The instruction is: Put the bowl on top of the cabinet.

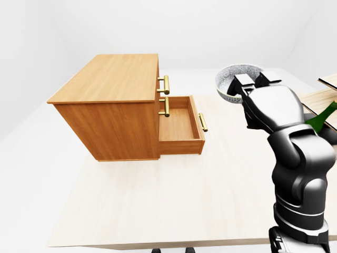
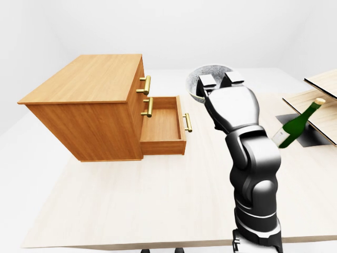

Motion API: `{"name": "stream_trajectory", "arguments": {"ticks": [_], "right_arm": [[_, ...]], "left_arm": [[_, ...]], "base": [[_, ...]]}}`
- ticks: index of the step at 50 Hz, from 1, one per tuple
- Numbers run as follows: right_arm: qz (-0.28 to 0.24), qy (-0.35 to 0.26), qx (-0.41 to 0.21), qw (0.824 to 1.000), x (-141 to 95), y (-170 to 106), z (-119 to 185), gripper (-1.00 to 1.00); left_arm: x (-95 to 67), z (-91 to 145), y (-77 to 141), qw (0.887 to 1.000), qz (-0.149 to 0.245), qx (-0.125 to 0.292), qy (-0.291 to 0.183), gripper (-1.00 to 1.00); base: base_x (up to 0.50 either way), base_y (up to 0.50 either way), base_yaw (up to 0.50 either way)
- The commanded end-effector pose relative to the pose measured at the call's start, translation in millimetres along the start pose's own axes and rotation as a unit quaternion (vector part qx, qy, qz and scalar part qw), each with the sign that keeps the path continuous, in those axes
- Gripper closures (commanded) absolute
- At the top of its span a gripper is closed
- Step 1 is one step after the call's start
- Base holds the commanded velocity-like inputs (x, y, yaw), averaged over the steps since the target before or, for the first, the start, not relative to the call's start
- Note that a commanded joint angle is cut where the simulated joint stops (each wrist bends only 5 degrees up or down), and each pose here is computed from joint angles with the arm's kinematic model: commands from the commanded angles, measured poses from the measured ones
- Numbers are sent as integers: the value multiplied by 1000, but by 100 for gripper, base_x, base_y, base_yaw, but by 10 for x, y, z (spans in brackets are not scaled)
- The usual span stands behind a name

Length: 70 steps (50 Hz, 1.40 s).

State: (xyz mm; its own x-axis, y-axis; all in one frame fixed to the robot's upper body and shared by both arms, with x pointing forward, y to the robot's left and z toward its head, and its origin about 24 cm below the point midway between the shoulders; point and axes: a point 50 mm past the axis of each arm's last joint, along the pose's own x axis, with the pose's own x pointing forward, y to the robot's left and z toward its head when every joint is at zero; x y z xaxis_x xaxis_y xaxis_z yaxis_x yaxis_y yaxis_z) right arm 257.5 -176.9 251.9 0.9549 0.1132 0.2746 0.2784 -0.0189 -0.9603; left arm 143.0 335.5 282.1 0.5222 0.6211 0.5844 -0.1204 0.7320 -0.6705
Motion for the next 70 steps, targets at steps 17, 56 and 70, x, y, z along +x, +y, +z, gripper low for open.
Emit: {"name": "stream_trajectory", "arguments": {"ticks": [17, 56, 70], "right_arm": [[-78, -17, -8, 997, -156, -231, 280, 100], [-54, -13, 35, 998, 1165, -1253, 56, 100], [69, -39, 104, 991, 1638, -1279, 292, 100]], "left_arm": [[0, 6, -3, 1000, -1, -2, 0, -100], [-8, 23, -26, 1000, -8, -10, 3, -100], [14, 18, -4, 1000, -2, -6, 1, -100]], "base": [[0, 0, 0], [0, 0, 0], [0, 0, 0]]}}
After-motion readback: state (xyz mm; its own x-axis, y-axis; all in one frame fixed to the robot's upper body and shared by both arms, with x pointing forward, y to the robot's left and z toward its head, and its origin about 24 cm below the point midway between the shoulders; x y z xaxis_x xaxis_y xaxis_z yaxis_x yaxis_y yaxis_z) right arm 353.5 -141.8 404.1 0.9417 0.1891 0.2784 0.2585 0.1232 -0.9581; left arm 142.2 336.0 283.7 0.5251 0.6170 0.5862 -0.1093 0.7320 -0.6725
